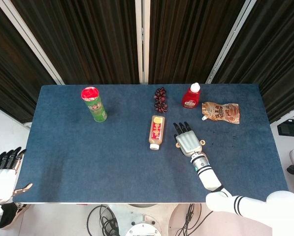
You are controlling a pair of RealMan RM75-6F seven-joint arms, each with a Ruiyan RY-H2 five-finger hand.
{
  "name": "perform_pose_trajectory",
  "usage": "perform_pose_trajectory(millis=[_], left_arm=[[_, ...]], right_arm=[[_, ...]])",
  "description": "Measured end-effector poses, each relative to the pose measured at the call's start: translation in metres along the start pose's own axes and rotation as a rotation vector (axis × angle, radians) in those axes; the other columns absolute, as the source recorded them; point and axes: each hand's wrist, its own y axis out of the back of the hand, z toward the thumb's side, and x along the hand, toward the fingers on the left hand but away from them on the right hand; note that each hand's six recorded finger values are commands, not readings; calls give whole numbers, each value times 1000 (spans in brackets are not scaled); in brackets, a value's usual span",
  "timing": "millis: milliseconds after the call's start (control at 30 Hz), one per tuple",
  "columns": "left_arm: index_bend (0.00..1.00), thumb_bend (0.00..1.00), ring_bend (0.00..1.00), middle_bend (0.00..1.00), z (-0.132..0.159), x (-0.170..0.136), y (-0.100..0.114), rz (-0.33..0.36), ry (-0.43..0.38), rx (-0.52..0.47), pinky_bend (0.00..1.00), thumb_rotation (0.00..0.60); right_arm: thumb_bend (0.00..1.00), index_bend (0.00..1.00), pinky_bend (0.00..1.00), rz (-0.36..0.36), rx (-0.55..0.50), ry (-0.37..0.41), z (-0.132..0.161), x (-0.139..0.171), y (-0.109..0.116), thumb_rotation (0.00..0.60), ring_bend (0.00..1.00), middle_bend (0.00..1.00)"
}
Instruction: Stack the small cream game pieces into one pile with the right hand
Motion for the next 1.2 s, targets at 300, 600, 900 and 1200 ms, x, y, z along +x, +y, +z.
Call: perform_pose_trajectory(millis=[300, 600, 900, 1200], left_arm=[[0, 93, 0, 0, 1, 0, 1, 4, -1, 10, 0, 600], [0, 93, 0, 0, 8, 0, 0, 6, -2, 24, 0, 600], [0, 93, 0, 0, 18, 1, -1, 4, -13, 37, 0, 600], [0, 93, 0, 0, 17, -1, -1, 4, -9, 38, 0, 600]], right_arm=[[283, 535, 0, -75, -17, 13, -18, 18, 28, 600, 0, 46], [283, 539, 0, -59, -3, 37, -55, 75, 31, 600, 0, 49], [279, 541, 0, -11, 22, 64, -67, 123, 11, 600, 0, 45], [279, 540, 0, 8, 19, 68, -62, 129, -6, 600, 0, 39]])
